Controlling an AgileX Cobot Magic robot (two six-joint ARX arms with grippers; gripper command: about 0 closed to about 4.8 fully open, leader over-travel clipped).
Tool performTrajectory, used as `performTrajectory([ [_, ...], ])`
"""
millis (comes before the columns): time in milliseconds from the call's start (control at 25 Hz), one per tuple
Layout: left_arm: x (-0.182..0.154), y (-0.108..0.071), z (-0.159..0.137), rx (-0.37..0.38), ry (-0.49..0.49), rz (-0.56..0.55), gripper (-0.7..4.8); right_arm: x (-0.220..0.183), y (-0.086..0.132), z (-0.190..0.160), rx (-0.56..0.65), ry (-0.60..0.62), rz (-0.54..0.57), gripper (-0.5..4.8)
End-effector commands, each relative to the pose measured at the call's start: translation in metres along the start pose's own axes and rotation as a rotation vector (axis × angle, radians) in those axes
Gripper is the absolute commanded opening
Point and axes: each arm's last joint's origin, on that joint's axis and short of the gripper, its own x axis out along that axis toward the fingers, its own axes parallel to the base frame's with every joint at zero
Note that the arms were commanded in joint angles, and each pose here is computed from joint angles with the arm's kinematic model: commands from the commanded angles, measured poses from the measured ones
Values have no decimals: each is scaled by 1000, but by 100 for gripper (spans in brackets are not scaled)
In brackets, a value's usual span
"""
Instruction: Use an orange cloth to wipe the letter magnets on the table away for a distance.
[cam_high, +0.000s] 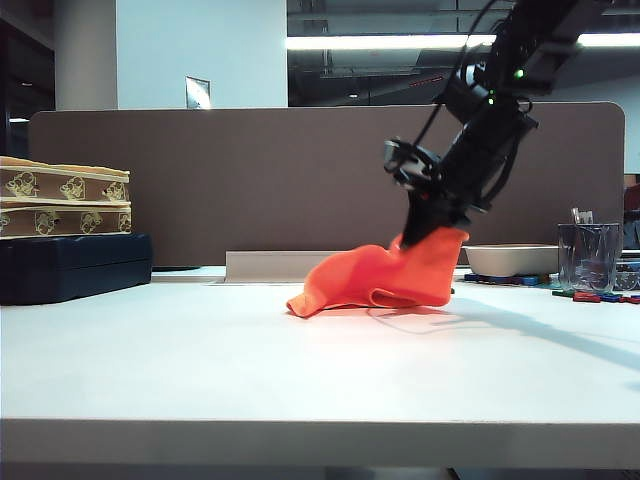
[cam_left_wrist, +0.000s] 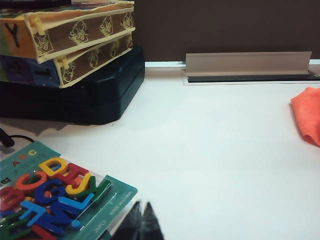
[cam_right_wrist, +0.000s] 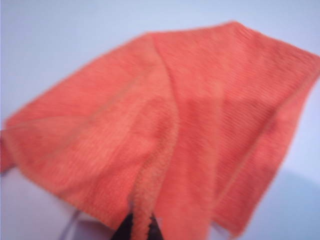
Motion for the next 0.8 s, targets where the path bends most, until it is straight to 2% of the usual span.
performTrajectory([
  [40, 0, 0, 2, -3, -13, 0, -5, 9, -10, -4, -57, 17, -83, -8],
  [120, 0, 0, 1, -3, -12, -1, -5, 10, -16, -6, -57, 18, -114, -8],
  [480, 0, 0, -2, -5, 23, -2, -5, -7, -72, -24, 20, -15, -220, -9],
  [800, 0, 0, -1, -4, 18, -2, -5, -27, -106, -40, 88, -10, -277, -9],
])
